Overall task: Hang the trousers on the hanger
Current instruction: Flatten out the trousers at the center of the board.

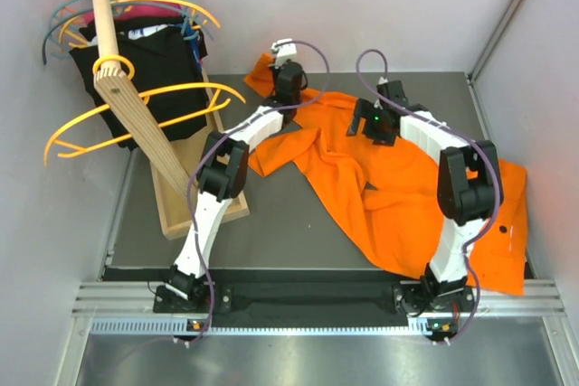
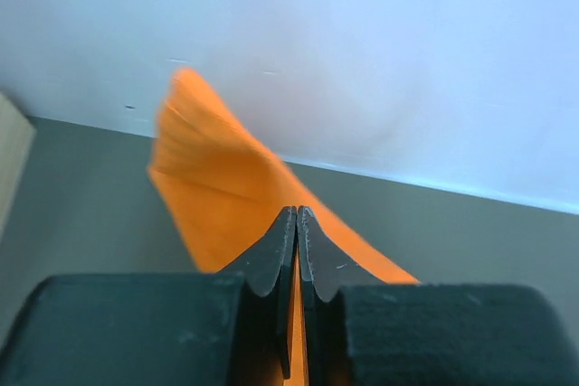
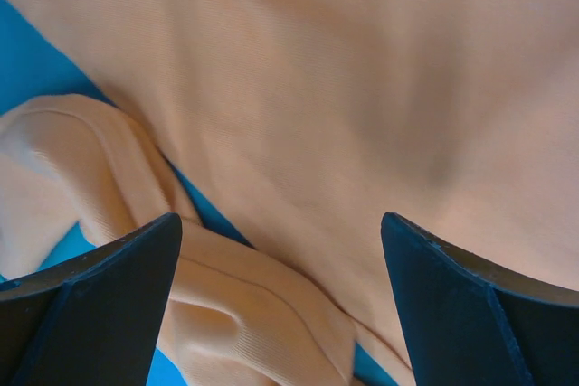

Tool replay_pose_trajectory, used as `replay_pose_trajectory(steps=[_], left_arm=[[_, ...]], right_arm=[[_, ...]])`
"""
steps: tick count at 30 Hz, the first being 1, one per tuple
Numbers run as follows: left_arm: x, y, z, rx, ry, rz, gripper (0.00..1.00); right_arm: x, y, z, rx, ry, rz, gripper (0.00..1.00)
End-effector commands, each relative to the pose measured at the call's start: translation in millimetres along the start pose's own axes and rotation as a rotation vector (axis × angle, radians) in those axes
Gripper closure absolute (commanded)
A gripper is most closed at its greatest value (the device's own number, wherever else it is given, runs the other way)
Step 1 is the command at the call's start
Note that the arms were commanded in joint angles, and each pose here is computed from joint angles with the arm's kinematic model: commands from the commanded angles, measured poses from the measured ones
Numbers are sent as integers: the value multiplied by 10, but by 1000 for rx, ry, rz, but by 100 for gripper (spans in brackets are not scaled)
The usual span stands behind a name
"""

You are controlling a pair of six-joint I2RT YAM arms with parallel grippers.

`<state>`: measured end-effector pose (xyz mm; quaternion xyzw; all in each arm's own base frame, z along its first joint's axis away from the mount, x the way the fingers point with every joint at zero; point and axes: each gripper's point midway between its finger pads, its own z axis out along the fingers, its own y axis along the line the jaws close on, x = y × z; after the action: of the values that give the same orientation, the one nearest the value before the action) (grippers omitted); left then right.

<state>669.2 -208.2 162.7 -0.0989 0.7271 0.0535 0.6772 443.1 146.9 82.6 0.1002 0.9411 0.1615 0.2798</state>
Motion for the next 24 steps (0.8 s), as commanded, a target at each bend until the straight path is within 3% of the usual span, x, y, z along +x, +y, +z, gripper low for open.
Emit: replay_pose_trajectory(steps=[1,8,11,15,20,24], left_arm=[[-822,-112,-280,-4,-76,-97,93],[-1047,-29,-487,-9,-42,-128,93],[-1008,50,-534,-26,-24,-116,93],[-977,125,-583,-38,4,-103,94],[-1008,77,-623,0,24,-123,94],[-1062,79,-652,12,32,-142,93]], right_arm=[[-255,388,111,-44,-107,-82,10],[-506,976,591,-89,-163,-65,38],[-563,993,710,20,-203,-63,39],[-333,857,917,173,-161,-113,35],[153,578,1079,312,-15,-176,32],[563,444,1120,310,111,-175,32]])
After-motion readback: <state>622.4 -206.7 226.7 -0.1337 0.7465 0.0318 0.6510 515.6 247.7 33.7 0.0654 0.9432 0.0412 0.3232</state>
